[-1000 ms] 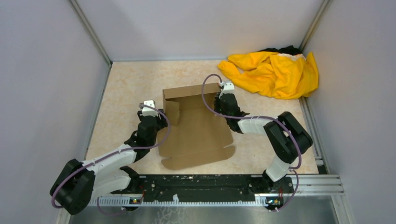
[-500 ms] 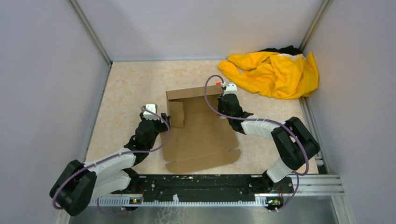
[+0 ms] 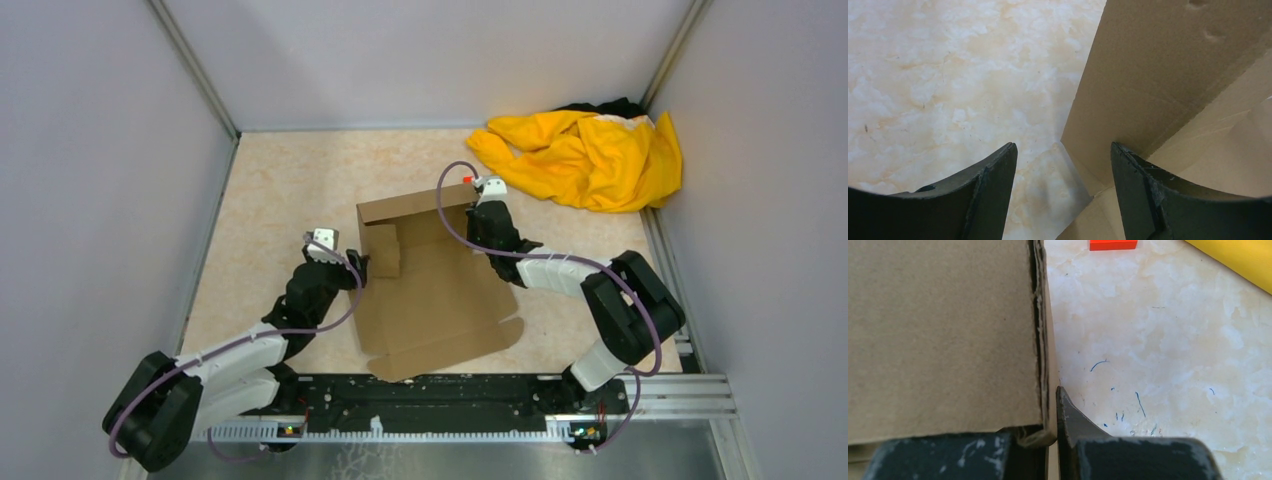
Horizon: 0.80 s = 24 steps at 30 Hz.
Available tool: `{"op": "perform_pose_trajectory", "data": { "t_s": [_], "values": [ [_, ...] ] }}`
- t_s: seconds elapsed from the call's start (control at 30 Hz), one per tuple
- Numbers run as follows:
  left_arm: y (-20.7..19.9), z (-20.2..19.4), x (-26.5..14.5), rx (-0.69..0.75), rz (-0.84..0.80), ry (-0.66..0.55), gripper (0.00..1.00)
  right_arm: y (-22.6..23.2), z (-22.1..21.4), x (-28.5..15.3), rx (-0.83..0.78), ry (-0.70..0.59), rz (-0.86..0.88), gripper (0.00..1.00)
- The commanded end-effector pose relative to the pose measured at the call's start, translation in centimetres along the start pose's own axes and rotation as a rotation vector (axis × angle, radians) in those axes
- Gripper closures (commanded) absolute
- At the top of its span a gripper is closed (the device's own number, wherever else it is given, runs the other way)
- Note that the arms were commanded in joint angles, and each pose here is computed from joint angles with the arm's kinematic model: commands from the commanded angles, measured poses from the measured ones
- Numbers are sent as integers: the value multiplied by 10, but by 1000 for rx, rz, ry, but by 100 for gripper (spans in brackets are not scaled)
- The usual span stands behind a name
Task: Fold the paper box
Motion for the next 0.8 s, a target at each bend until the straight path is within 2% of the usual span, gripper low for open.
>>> {"op": "perform_pose_trajectory", "data": {
  "t_s": [0.0,0.27,0.47,0.77],
  "values": [
    [-25,8,-6,-67,-150,-25,24,1,-49,-8,-57,199,17,100],
    [-20,0,-14,-89,-112,39,24,2,-51,-5,-56,206,22,100],
    [-22,2,-20,-163,-116,41,24,0,-53,-5,-74,222,10,100],
    [-23,-16,-24,-171,-90,56,24,-7,-54,-9,-94,170,16,100]
  ]
}}
Point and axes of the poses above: each gripper's point midway between its finger pads, its own x axis out along the fingers, its own y axis along the line the jaws close on, z = x × y, the point moved 3 cm from there along -x, back along the fingers, and after that the axes turned 9 degrees about x, right-handed, at the moved point
